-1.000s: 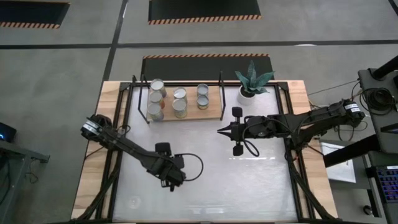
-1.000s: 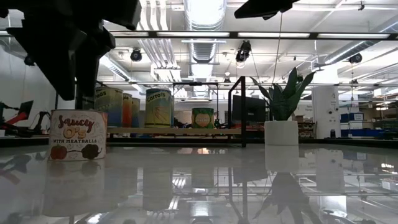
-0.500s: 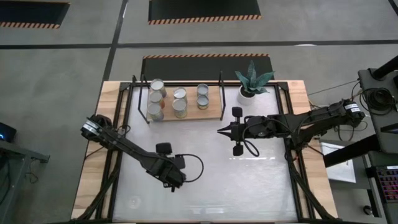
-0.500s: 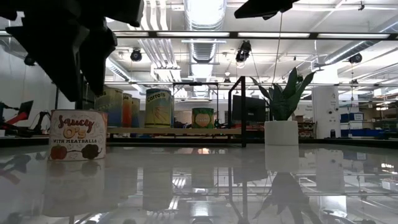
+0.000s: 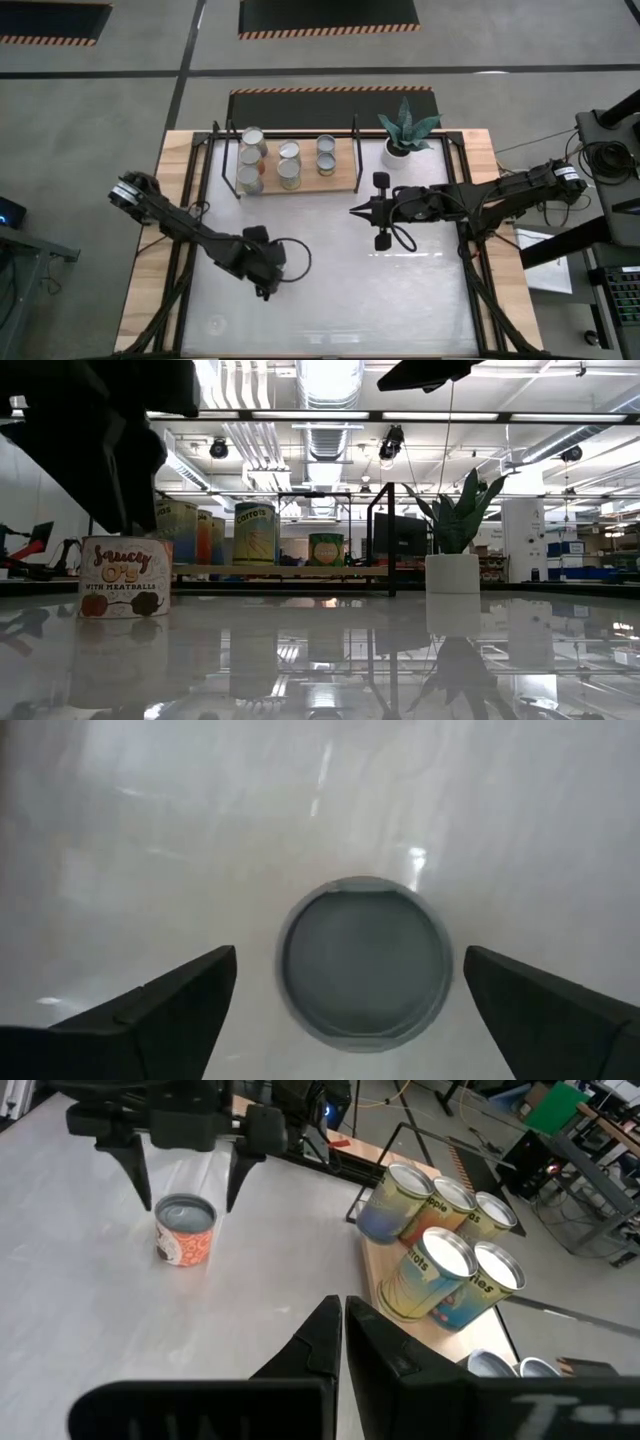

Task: Pick and place cans onto a shelf
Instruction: Put the canned meatballs on the shelf

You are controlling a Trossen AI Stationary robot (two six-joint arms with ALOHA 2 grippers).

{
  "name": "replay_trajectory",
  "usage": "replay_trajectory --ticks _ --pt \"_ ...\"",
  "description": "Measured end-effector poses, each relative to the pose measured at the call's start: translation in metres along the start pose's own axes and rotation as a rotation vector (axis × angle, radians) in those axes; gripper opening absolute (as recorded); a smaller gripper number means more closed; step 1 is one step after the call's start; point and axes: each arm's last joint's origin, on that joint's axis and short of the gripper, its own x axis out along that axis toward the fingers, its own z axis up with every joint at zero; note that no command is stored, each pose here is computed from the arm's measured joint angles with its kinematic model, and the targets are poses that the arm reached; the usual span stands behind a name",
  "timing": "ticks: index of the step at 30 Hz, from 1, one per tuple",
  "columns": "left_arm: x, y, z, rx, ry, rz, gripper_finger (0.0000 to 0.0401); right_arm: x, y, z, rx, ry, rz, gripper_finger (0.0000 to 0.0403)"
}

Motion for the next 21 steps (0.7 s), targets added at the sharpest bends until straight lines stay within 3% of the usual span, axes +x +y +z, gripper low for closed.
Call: replay_trajectory --ticks 4,12,21 --pt "0.008 0.001 -0.007 -0.036 -0.033 -0.070 0.0372 0.000 0.000 0.000 0.000 0.000 0.000 0.0009" --pt "0.020 -0.001 -0.012 -0.032 -0.002 -0.064 0.0368 0.000 0.000 0.000 0.000 0.000 -0.001 0.0009" --pt "0.020 -0.001 -0.011 -0.031 0.005 -0.074 0.0314 0.000 0.000 0.000 0.000 0.001 -0.001 0.0009"
